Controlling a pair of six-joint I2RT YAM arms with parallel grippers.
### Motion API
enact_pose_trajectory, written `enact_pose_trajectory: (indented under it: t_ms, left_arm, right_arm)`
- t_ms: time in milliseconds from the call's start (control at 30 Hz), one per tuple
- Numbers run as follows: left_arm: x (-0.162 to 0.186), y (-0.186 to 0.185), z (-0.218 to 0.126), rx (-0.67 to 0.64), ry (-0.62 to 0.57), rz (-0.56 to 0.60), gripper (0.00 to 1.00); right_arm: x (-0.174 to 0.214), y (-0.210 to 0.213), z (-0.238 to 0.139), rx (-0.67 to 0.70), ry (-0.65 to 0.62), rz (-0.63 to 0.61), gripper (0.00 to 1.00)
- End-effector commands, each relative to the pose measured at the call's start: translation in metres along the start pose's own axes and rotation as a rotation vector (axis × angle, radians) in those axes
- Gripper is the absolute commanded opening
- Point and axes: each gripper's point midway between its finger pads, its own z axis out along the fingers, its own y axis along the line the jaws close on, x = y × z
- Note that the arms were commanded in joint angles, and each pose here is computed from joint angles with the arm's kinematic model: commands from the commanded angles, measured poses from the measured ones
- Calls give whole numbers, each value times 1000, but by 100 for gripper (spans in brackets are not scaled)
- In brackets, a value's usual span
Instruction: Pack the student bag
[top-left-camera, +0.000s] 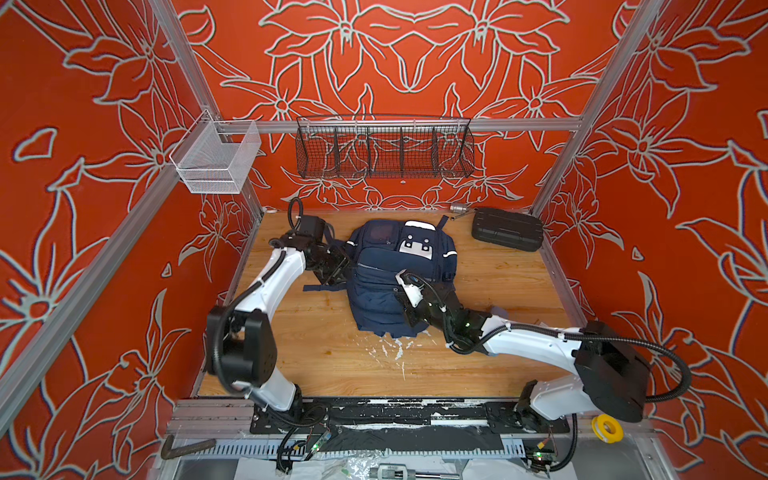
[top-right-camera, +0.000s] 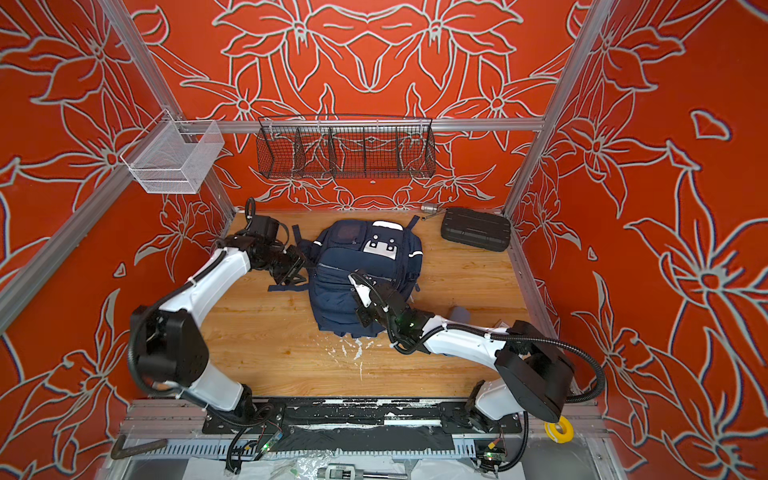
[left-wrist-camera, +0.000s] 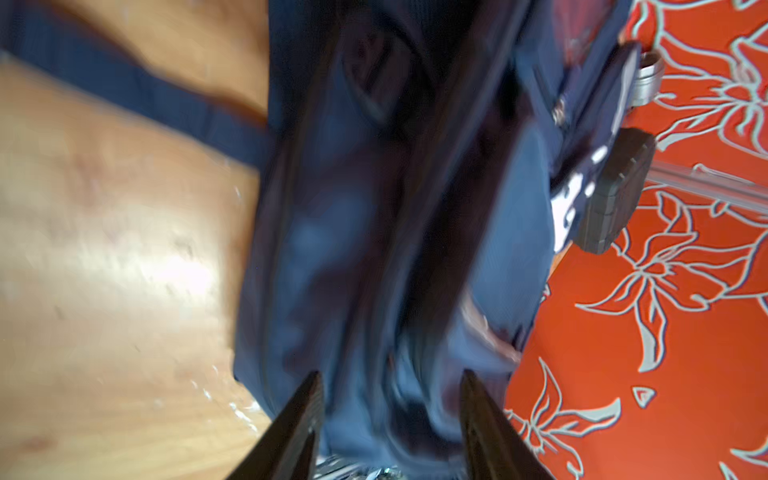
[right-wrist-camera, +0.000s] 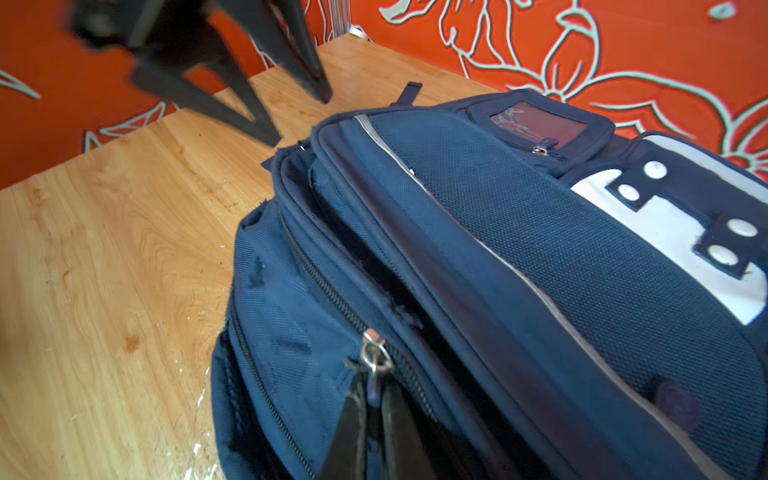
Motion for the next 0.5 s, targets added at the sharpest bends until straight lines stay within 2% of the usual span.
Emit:
enact_pose_trajectory:
  t_ms: [0,133,267,467]
  left_arm:
    - [19,-22,-18,56,-154,-85,52]
    - [47,-24,-7,106,-133,-185,52]
    - [60,-30,12,119,-112,-226,50]
    - [57,-44,32,142,-135,-260,49]
  right_arm:
    - [-35,2,-3,-2,-112,45,0]
    - [-31,4,-5,-11,-99,41,0]
    - [-29,5,-6,-21,-105,42,0]
    - [-27,9,-8,-24,-110,34,0]
